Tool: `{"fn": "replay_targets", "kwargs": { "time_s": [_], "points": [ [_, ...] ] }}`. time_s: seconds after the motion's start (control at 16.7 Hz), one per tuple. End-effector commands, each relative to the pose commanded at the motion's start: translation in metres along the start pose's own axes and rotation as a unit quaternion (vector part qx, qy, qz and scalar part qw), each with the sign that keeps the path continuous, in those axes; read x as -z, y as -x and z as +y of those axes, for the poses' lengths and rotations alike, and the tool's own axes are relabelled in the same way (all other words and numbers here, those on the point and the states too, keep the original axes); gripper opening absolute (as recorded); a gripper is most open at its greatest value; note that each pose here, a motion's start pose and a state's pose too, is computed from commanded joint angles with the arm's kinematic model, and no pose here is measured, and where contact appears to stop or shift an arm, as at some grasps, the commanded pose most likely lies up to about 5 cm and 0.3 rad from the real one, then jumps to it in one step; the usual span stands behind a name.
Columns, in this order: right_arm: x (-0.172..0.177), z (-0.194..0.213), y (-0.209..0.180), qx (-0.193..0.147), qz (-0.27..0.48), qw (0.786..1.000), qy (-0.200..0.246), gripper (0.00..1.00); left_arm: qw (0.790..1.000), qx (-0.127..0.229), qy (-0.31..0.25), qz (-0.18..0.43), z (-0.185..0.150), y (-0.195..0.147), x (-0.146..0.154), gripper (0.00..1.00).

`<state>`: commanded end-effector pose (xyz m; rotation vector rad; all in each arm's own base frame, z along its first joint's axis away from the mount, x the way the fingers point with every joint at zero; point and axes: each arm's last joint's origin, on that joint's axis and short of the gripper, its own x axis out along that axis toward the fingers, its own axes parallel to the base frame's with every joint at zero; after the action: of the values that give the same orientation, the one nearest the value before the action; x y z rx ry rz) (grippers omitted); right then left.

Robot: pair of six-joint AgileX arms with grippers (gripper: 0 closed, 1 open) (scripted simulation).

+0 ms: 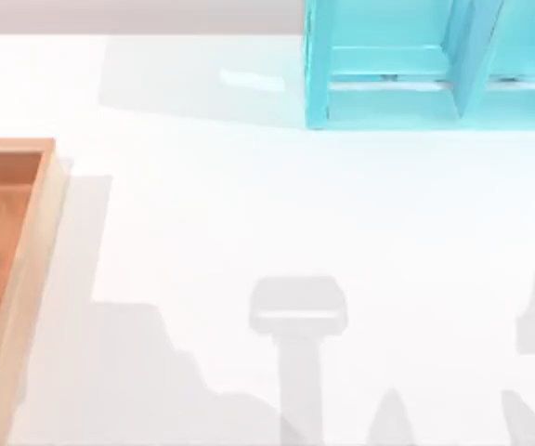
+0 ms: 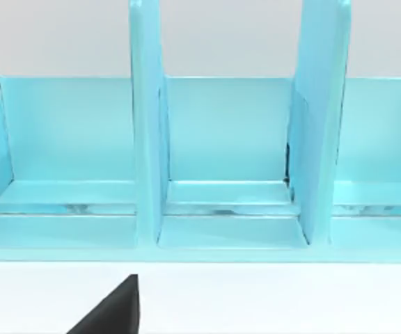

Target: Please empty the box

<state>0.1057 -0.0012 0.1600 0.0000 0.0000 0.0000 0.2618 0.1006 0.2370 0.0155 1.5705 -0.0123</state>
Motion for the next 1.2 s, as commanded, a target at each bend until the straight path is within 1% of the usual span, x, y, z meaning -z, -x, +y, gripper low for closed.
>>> {"fn": "replay_targets", "kwargs": {
  "time_s": [0.18,0.6,0.72,0.96,1.2],
  "points": [
    [0.0,0.0,0.0,0.0,0.0,1.0,0.0,1.0,1.0,0.0,0.0,0.0,0.001,-0.021,-0.003,1.0],
    [0.0,0.0,0.0,0.0,0.0,1.0,0.0,1.0,1.0,0.0,0.0,-0.001,0.001,-0.088,-0.001,1.0],
    [0.0,0.0,0.0,0.0,0.0,1.0,0.0,1.0,1.0,0.0,0.0,0.0,0.001,-0.095,0.0,1.0],
    [0.0,0.0,0.0,0.0,0.0,1.0,0.0,1.0,1.0,0.0,0.0,0.0,0.001,-0.096,0.0,1.0],
    [0.0,0.0,0.0,0.0,0.0,1.0,0.0,1.0,1.0,0.0,0.0,0.0,0.001,-0.096,0.0,0.7]
  ]
}}
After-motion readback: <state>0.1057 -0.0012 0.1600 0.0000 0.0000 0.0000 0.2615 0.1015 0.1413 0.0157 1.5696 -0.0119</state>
